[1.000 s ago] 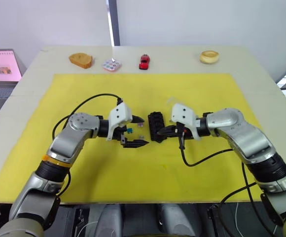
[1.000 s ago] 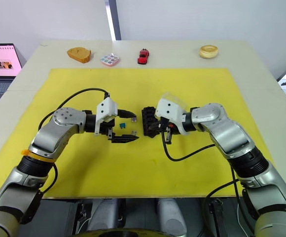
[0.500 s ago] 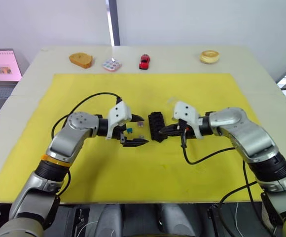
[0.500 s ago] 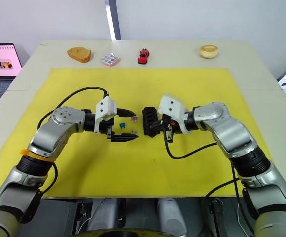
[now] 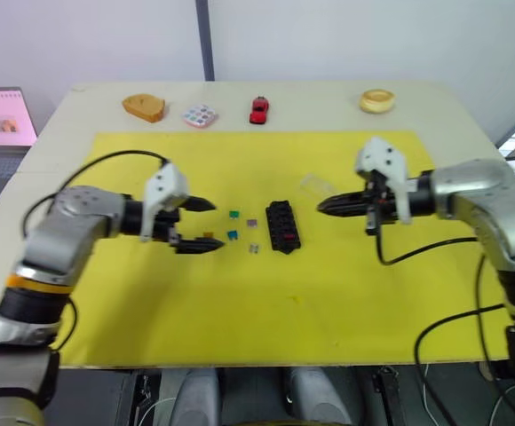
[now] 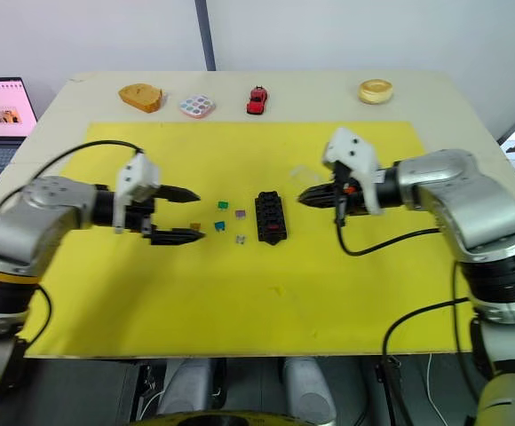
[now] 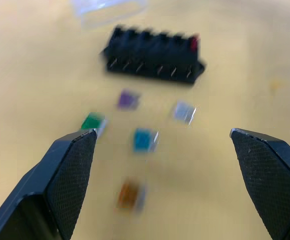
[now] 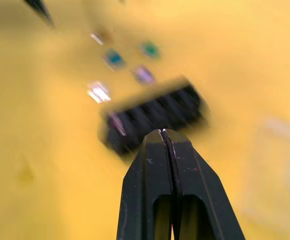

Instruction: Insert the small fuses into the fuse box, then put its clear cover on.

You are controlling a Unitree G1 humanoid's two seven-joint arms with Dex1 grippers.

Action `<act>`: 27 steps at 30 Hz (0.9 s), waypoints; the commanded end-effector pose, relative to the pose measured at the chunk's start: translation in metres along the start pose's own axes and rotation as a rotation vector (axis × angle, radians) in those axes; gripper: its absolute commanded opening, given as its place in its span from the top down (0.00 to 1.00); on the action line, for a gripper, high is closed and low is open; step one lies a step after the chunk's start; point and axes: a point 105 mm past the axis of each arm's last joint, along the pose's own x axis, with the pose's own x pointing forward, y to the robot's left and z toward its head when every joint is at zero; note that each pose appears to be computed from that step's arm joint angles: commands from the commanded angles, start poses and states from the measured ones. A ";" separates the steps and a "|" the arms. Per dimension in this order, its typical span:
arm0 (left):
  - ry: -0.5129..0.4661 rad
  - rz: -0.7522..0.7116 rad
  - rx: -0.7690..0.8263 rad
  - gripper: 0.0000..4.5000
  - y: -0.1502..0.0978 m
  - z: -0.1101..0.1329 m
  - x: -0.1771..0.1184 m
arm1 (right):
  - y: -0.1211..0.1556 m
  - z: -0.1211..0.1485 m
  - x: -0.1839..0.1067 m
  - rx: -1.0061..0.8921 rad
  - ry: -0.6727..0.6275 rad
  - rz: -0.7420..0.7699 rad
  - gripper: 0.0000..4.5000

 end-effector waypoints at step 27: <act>-0.107 0.086 -0.386 0.00 0.019 -0.026 -0.025 | -0.001 0.026 -0.002 -0.118 -0.068 -0.040 0.01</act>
